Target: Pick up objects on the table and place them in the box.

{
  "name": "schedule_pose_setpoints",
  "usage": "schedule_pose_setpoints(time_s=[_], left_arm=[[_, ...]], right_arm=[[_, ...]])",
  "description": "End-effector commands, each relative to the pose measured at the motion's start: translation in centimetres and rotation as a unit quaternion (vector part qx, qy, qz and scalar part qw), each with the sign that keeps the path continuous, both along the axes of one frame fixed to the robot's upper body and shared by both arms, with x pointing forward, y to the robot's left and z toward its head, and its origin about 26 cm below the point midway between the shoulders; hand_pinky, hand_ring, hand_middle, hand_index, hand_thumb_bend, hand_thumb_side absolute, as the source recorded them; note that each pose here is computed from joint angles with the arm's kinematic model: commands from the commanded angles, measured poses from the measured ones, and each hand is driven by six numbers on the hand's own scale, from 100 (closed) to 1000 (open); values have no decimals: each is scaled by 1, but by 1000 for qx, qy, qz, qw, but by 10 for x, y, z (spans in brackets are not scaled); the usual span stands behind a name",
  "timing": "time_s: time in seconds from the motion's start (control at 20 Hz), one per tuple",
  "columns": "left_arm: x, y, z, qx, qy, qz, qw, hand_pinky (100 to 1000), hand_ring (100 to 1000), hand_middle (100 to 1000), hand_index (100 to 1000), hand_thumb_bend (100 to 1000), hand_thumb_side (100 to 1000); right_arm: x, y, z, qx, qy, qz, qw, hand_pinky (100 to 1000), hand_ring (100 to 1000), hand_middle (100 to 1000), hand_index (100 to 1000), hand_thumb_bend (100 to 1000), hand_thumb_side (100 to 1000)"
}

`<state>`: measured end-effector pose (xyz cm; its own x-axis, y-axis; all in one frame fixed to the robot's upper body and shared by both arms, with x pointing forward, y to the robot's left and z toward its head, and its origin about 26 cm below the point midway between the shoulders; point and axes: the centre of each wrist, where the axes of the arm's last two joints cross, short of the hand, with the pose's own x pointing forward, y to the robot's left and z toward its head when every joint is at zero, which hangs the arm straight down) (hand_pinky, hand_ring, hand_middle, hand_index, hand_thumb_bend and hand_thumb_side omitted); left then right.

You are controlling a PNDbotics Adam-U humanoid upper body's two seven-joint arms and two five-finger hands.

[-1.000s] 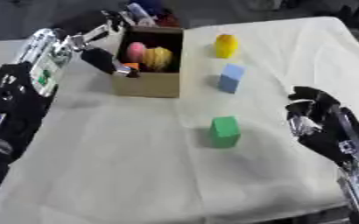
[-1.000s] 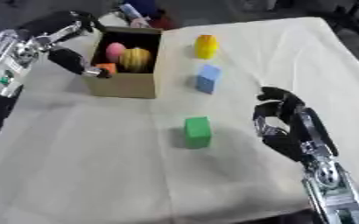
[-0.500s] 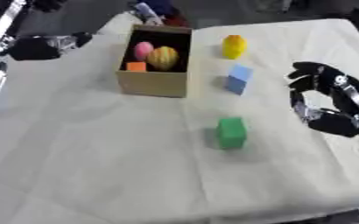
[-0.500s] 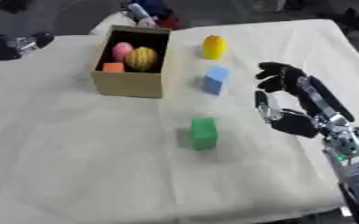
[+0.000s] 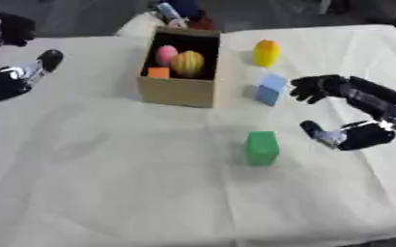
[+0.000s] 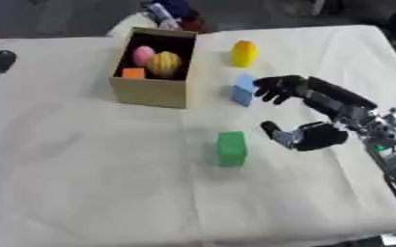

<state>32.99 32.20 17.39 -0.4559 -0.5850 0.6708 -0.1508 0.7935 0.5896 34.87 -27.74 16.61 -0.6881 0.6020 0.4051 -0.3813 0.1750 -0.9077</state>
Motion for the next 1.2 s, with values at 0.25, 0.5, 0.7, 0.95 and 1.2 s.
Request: schedule_pose_setpoints(time_s=[0.25, 0.5, 0.7, 0.95, 1.2], left_arm=[[-8, 2, -10, -31, 8, 12, 999, 727, 693, 645, 712, 607, 508], [-10, 1, -18, -42, 17, 16, 999, 727, 692, 645, 713, 604, 511], [-11, 0, -22, -45, 24, 14, 999, 728, 693, 645, 713, 604, 514], [-12, -1, -26, -49, 31, 15, 998, 728, 693, 645, 714, 548, 524], [-12, -3, -27, -49, 32, 13, 998, 729, 693, 646, 715, 534, 527]], right_arm=[[17, -5, 0, -111, -16, 16, 994, 789, 840, 856, 983, 313, 326], [31, 1, -4, -136, -27, 15, 990, 799, 853, 867, 987, 339, 338], [41, 8, -10, -159, -33, 16, 987, 803, 854, 858, 985, 348, 353], [51, 14, -20, -177, -29, 20, 984, 804, 852, 846, 973, 358, 381], [53, 22, -28, -193, -20, 45, 980, 804, 852, 838, 962, 334, 394]])
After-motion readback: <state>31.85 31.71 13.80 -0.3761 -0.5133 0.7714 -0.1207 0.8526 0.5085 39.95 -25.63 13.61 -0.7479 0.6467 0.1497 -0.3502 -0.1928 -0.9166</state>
